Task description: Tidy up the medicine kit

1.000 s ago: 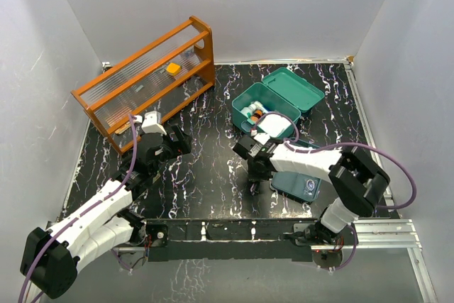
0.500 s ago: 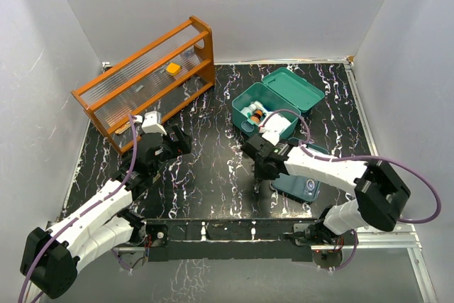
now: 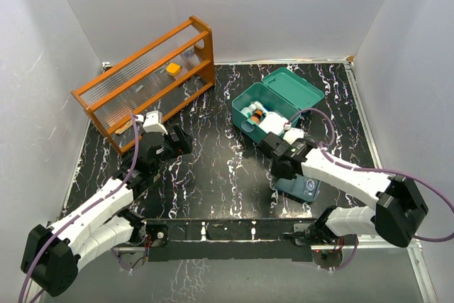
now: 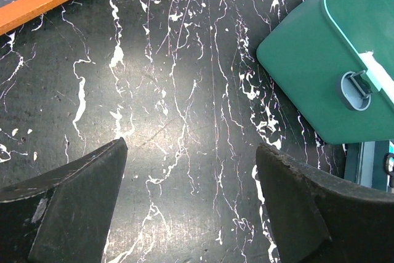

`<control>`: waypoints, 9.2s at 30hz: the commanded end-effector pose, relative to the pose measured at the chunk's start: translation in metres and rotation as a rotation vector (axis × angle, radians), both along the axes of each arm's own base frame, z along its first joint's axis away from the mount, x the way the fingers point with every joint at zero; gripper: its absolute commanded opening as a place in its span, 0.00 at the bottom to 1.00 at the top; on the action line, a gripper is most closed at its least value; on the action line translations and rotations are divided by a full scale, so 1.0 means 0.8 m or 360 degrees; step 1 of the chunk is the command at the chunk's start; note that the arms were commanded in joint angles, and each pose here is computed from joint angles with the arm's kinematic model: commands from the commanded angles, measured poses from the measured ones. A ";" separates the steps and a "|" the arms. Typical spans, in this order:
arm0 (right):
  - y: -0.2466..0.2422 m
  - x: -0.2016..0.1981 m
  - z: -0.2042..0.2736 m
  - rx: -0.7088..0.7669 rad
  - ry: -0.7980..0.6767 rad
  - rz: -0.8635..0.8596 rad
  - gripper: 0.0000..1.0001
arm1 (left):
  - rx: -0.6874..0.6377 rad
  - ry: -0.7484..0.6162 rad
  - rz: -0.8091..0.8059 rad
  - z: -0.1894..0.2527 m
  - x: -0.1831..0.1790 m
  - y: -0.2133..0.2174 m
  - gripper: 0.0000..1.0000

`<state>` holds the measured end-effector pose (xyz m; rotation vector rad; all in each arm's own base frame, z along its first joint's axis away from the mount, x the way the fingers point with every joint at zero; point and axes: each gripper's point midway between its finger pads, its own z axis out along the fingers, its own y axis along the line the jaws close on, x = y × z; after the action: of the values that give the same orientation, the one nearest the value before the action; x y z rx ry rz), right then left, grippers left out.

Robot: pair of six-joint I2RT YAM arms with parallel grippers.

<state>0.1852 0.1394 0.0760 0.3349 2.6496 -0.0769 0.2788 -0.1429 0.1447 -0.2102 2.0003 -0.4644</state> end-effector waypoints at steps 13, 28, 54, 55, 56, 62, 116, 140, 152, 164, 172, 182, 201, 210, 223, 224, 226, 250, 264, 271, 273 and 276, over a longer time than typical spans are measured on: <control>-0.070 0.057 -0.006 0.0033 -0.0082 -0.0198 0.00 | -0.0062 -0.0070 -0.0018 0.025 0.007 -0.008 0.85; -0.060 0.056 -0.039 0.0023 0.0042 -0.0041 0.00 | -0.0071 -0.0064 -0.0027 0.021 0.007 -0.011 0.85; -0.095 0.053 -0.009 -0.0058 -0.0128 -0.0359 0.25 | -0.0090 -0.0082 -0.0051 0.025 0.006 -0.014 0.85; -0.101 0.053 -0.006 -0.0069 -0.0154 -0.0408 0.25 | -0.0088 -0.0081 -0.0050 0.025 0.006 -0.014 0.85; -0.109 0.052 -0.003 -0.0088 -0.0174 -0.0463 0.24 | -0.0092 -0.0082 -0.0050 0.025 0.005 -0.014 0.85; -0.123 0.046 -0.004 -0.0076 -0.0182 -0.0623 0.21 | -0.0086 -0.0080 -0.0041 0.025 0.005 -0.012 0.85; -0.182 0.075 0.055 -0.0150 -0.0294 -0.0816 0.00 | -0.0072 -0.0076 -0.0026 0.028 0.006 -0.010 0.85; -0.179 0.151 0.181 -0.0157 -0.0402 -0.0257 0.00 | -0.0104 -0.0074 -0.0051 0.030 0.005 -0.015 0.85; -0.125 0.245 0.247 0.0045 -0.0633 0.0103 0.00 | 0.0078 -0.0187 -0.0049 0.100 0.009 0.002 0.85; -0.051 0.300 0.282 0.0107 -0.0750 0.0542 0.00 | 0.0163 -0.0330 -0.0163 0.199 0.004 0.001 0.86; -0.007 0.301 0.262 0.0000 -0.0719 0.0938 0.00 | 0.0121 -0.0264 -0.0142 0.219 -0.004 0.004 0.86; 0.017 0.291 0.239 -0.0022 -0.0604 0.1416 0.00 | 0.0061 -0.0217 -0.0072 0.221 0.000 0.004 0.86; 0.029 0.287 0.171 -0.0107 -0.0321 0.1720 0.00 | 0.0062 -0.0161 -0.0030 0.212 0.012 0.001 0.86; 0.023 0.293 0.151 -0.0230 -0.0262 0.1698 0.00 | 0.0053 -0.0121 -0.0037 0.199 0.015 -0.004 0.86; 0.025 0.284 0.123 -0.0205 -0.0181 0.1768 0.00 | 0.0042 -0.0087 -0.0036 0.189 0.015 -0.007 0.86; 0.026 0.284 0.122 -0.0202 -0.0182 0.1771 0.00 | 0.0042 -0.0086 -0.0037 0.189 0.015 -0.007 0.86; 0.026 0.284 0.118 -0.0193 -0.0178 0.1774 0.00 | 0.0044 -0.0080 -0.0041 0.187 0.014 -0.007 0.86; 0.023 0.298 0.109 -0.0196 -0.0202 0.1738 0.00 | 0.0043 -0.0062 -0.0041 0.176 0.014 -0.008 0.86; 0.018 0.296 0.163 -0.0243 -0.0277 0.1716 0.00 | 0.0058 -0.0058 -0.0046 0.175 0.016 -0.009 0.86; 0.012 0.288 0.147 -0.0251 -0.0188 0.1736 0.00 | 0.0059 -0.0053 -0.0050 0.173 0.016 -0.010 0.86; 0.012 0.287 0.145 -0.0246 -0.0176 0.1739 0.00 | 0.0067 -0.0045 -0.0049 0.171 0.016 -0.009 0.86; 0.011 0.290 0.137 -0.0257 -0.0147 0.1733 0.00 | 0.0069 -0.0044 -0.0047 0.170 0.016 -0.008 0.86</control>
<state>0.4068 0.1491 0.1586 -1.1286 2.4354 0.1192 0.2921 -0.1491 0.2782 -0.1581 1.9965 -0.4347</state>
